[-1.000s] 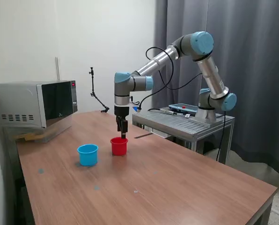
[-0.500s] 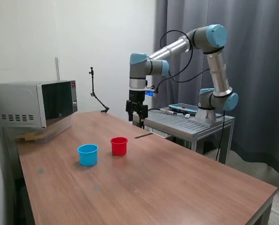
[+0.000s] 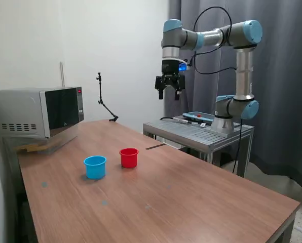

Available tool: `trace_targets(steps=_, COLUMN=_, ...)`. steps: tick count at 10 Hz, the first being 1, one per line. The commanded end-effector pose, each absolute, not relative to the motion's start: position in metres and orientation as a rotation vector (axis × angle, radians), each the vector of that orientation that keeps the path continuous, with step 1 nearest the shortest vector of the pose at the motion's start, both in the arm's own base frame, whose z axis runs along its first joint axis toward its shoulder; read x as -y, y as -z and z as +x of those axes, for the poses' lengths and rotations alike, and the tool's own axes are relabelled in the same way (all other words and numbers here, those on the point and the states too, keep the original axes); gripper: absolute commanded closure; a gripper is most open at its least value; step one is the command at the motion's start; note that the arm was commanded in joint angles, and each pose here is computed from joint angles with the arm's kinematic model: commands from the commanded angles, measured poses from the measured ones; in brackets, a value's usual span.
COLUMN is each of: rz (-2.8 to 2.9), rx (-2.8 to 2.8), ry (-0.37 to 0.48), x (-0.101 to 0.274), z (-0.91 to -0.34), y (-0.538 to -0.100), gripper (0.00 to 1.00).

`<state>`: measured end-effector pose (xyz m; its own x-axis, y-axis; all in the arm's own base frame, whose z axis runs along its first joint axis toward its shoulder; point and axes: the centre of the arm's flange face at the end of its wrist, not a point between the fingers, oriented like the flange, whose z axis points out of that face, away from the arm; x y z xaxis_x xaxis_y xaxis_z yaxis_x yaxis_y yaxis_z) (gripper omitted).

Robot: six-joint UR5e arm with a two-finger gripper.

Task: Place red objects in the red bin, and blue objects in the blue bin.

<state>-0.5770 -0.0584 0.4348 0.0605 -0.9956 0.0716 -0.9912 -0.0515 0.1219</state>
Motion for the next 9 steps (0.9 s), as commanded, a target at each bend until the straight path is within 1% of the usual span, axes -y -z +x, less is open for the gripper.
trace_targets(steps=1, rz=2.234, rx=1.991, ry=0.08, x=0.062, z=-0.53, y=-0.488, gripper=0.0)
trace_targets(steps=2, rz=2.249, rx=1.978, ry=0.073, x=0.064, z=-0.513, y=-0.504, gripper=0.0)
trace_targets(steps=3, rz=2.252, rx=1.97, ry=0.079, x=0.067, z=-0.509, y=-0.511, gripper=0.0)
trace_targets(steps=4, rz=2.285, rx=2.011, ry=-0.041, x=0.069, z=-0.5, y=-0.499, gripper=0.0)
trace_targets(steps=5, rz=2.315, rx=2.036, ry=-0.141, x=0.071, z=-0.492, y=-0.489, gripper=0.0)
trace_targets(steps=7, rz=2.313, rx=2.033, ry=-0.127, x=0.072, z=-0.482, y=-0.497, gripper=0.0)
trace_targets(steps=9, rz=2.314, rx=2.035, ry=-0.138, x=0.072, z=-0.481, y=-0.494, gripper=0.0)
